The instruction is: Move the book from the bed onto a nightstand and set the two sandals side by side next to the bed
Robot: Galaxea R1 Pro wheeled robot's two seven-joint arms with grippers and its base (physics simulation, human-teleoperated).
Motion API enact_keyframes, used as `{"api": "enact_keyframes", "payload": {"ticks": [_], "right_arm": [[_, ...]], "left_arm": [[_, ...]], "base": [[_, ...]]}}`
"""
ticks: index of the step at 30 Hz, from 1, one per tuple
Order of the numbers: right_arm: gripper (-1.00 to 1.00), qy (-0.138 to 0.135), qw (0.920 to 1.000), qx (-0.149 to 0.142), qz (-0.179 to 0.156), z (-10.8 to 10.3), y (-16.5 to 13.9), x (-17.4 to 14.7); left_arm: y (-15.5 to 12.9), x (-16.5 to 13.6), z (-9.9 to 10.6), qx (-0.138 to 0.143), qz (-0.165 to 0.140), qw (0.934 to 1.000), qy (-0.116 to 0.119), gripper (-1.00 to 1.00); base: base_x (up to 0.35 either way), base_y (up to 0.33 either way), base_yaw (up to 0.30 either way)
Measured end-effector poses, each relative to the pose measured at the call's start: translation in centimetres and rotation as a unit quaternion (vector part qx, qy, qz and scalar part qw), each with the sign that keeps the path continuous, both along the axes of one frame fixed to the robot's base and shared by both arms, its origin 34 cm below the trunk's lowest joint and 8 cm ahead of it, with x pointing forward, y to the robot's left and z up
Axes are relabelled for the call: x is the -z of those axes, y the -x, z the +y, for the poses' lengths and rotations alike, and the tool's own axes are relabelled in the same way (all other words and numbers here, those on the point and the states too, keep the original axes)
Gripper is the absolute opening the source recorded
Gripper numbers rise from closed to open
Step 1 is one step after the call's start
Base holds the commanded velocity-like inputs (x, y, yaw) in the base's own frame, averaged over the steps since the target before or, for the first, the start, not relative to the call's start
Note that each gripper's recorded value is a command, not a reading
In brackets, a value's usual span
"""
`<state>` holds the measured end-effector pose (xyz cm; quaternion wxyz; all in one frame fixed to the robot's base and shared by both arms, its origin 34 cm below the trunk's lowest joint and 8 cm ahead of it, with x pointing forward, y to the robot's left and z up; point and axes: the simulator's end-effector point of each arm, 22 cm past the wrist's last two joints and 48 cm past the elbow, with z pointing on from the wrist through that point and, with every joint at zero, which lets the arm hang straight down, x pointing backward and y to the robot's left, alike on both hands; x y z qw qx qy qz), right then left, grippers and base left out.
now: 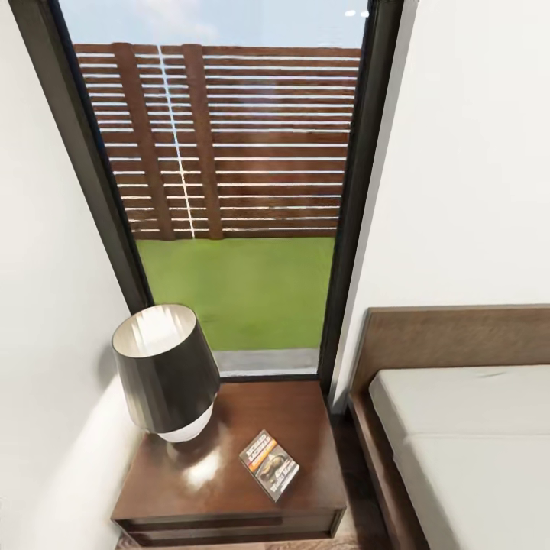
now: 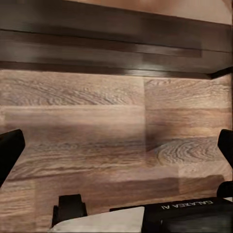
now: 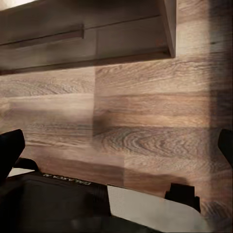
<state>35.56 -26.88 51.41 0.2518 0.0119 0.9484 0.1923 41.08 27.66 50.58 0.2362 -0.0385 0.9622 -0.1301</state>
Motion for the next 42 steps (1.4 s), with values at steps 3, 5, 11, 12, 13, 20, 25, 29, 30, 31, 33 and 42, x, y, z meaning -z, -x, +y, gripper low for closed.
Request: {"api": "enact_keyframes", "payload": {"ticks": [3, 5, 11, 12, 13, 20, 25, 29, 30, 31, 33, 42], "right_arm": [[1.00, 0.000, 0.9996, 0.001, 0.028, 0.1, 4.1, 0.3], [1.00, -0.001, 0.9994, -0.001, 0.036, 0.3, 5.1, 0.1], [1.00, 0.000, 0.9985, -0.017, 0.052, 2.5, 6.5, -0.3], [1.00, -0.002, 0.9984, -0.020, 0.053, 3.1, 6.6, -0.4], [1.00, -0.003, 0.9984, -0.020, 0.053, 3.3, 6.7, -0.5], [1.00, -0.006, 0.9983, -0.024, 0.053, 4.2, 6.7, -0.5], [1.00, -0.006, 0.9983, -0.024, 0.053, 4.2, 6.7, -0.5], [1.00, -0.006, 0.9983, -0.022, 0.053, 4.2, 6.7, -0.5], [1.00, -0.006, 0.9984, -0.021, 0.053, 4.2, 6.7, -0.5], [1.00, -0.005, 0.9984, -0.021, 0.053, 4.1, 6.6, -0.5], [1.00, -0.005, 0.9984, -0.020, 0.053, 4.1, 6.6, -0.5], [1.00, -0.005, 0.9984, -0.020, 0.053, 4.1, 6.6, -0.5]], "left_arm": [[3.5, 0.5, -0.1, 0.006, 0.024, 0.9997, -0.007, 1.00], [5.3, 0.7, 0.0, 0.008, 0.038, 0.9991, -0.018, 1.00], [9.7, 1.2, 1.8, 0.000, 0.074, 0.9938, -0.083, 1.00], [10.0, 1.1, 1.9, -0.002, 0.077, 0.9930, -0.089, 1.00], [10.1, 1.0, 1.9, -0.002, 0.078, 0.9927, -0.091, 1.00], [10.6, 1.1, 2.0, -0.004, 0.082, 0.9917, -0.099, 1.00], [10.6, 1.1, 2.0, -0.005, 0.082, 0.9917, -0.099, 1.00], [10.6, 1.1, 2.0, -0.005, 0.082, 0.9917, -0.099, 1.00], [10.6, 1.1, 2.0, -0.006, 0.082, 0.9917, -0.099, 1.00], [10.6, 1.1, 2.1, -0.006, 0.082, 0.9916, -0.099, 1.00], [10.6, 1.1, 2.1, -0.007, 0.082, 0.9916, -0.100, 1.00], [10.6, 1.1, 2.0, -0.009, 0.083, 0.9916, -0.099, 1.00]], "base": [[0.000, 0.000, 0.000], [0.000, 0.000, 0.000], [0.000, 0.000, 0.000], [0.000, 0.000, 0.000], [0.000, 0.000, 0.000], [0.000, 0.000, 0.000], [0.000, 0.000, 0.000], [0.000, 0.000, 0.000], [0.000, 0.000, 0.000], [0.000, 0.000, 0.000], [0.000, 0.000, 0.000], [0.000, 0.000, 0.000]]}}
